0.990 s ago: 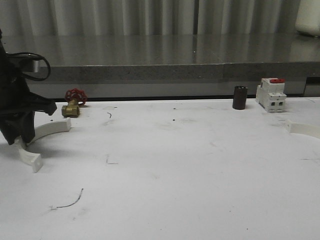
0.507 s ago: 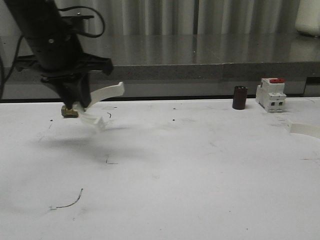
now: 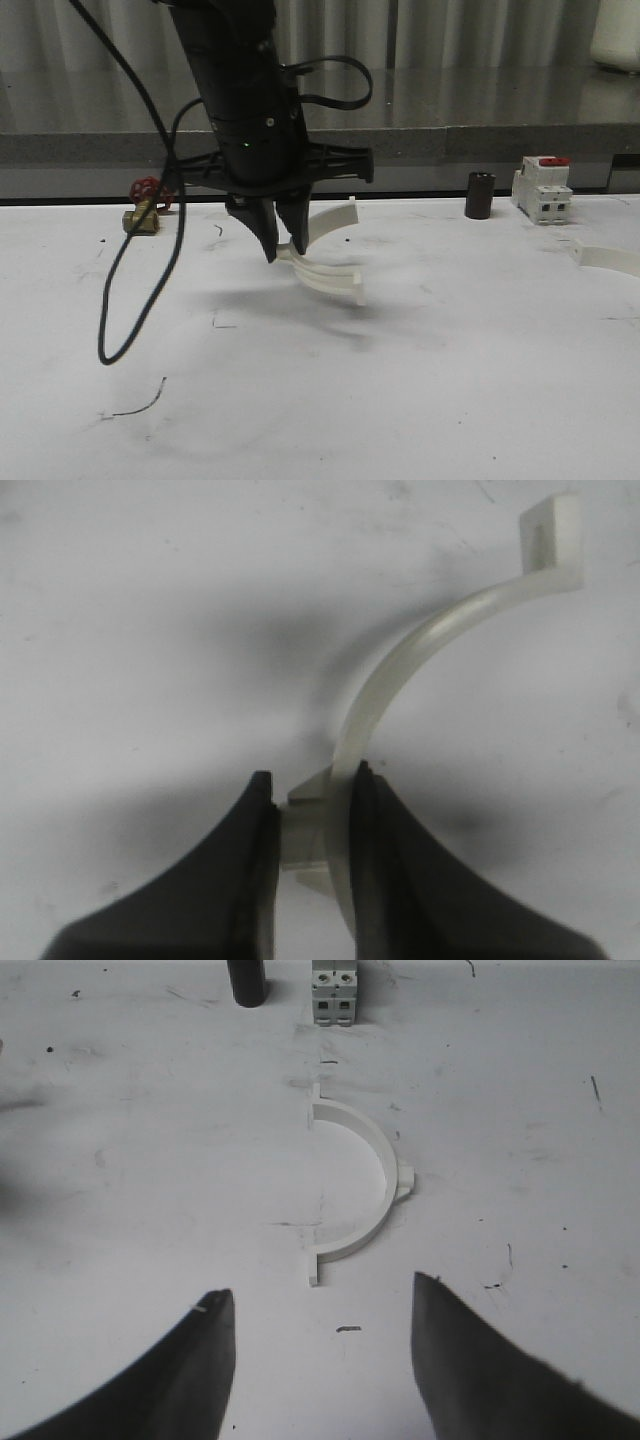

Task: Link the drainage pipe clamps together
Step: 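Lift the clamp half and carry it toward the table center, then lower the clamp half onto the table, open and withdraw left gripper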

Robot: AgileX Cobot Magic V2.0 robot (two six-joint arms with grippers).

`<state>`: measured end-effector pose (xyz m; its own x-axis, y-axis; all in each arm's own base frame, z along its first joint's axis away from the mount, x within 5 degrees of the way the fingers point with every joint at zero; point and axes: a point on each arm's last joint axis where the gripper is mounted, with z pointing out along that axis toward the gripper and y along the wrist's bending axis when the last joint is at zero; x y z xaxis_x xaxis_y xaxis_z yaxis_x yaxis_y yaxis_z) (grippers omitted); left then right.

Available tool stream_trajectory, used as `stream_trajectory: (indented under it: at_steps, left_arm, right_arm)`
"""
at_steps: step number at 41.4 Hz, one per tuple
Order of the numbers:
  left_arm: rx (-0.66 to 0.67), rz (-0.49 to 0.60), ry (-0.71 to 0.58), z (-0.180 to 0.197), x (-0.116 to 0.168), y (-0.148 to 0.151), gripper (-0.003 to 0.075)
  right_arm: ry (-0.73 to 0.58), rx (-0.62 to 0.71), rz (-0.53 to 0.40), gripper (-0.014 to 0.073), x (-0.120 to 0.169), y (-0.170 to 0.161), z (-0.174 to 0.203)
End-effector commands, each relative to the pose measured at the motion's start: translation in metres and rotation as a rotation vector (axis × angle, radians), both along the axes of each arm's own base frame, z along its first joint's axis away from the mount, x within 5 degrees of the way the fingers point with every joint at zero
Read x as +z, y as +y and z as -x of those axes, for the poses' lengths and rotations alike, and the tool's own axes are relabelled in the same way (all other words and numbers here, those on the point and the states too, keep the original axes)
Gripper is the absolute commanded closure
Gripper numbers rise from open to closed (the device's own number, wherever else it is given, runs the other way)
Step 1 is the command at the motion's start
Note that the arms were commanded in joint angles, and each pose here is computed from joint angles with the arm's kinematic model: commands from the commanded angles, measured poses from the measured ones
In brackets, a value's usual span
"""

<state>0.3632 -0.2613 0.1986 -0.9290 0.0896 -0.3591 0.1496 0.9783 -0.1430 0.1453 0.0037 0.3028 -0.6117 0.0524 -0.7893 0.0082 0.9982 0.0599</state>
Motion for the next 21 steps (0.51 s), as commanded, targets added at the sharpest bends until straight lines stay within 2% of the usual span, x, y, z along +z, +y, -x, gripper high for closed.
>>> stream_trajectory:
  at_steps: [1, 15, 21]
  left_arm:
    - [0.027, 0.073, -0.063, 0.000, 0.028, -0.013, 0.0694]
    - [0.033, 0.052, -0.025, -0.004, 0.011, -0.023, 0.0692]
    - [0.036, 0.048, -0.012, -0.004, 0.008, -0.024, 0.0653]
  right_arm:
    - [-0.087, -0.005, 0.012, 0.0166, 0.015, -0.001, -0.004]
    - [-0.087, -0.005, 0.012, 0.0166, 0.015, -0.001, -0.004]
    - [-0.087, -0.005, 0.012, 0.0166, 0.015, -0.001, -0.004]
